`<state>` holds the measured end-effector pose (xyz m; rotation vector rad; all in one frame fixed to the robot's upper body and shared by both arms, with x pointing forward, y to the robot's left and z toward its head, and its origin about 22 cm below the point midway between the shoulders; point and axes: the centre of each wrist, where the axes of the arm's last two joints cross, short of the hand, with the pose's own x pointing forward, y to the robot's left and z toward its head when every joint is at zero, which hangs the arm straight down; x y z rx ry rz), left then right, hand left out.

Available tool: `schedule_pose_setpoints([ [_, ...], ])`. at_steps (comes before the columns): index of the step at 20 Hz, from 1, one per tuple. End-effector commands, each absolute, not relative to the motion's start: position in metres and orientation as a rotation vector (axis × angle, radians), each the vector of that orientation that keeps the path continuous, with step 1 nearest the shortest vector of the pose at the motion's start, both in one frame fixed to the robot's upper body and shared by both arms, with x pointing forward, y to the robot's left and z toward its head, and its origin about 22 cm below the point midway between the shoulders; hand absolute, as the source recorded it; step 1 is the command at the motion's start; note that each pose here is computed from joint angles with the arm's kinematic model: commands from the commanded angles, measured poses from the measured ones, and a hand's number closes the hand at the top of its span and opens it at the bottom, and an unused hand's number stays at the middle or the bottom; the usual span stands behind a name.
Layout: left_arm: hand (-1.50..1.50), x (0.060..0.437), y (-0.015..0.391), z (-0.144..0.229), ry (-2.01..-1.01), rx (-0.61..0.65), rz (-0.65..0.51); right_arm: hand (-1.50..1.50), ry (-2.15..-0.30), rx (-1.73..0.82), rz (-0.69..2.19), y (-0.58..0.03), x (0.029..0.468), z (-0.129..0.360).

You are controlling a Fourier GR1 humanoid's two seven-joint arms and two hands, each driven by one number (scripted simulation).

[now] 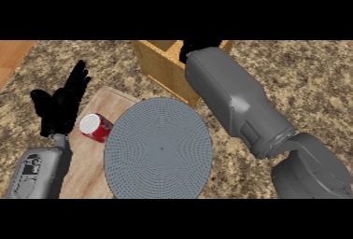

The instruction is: Pick the tomato from the placemat and place it in the basket

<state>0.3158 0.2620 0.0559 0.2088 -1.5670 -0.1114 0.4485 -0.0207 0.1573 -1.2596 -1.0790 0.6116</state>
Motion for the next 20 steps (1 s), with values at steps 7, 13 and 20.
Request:
schedule_pose_setpoints([
  [7,0.00,0.308,0.275,0.051,-1.547,0.249,-0.072,-1.50,-1.242,-1.112,0.115,-0.013,0.447,0.170],
  [13,0.00,0.286,0.278,0.038,-1.514,0.289,-0.036,-1.50,-1.270,-0.998,-0.052,-0.014,0.444,0.164],
  [20,0.00,0.276,0.295,0.055,-1.510,0.285,-0.017,-1.50,-1.351,-0.920,-0.034,-0.057,0.438,0.135],
])
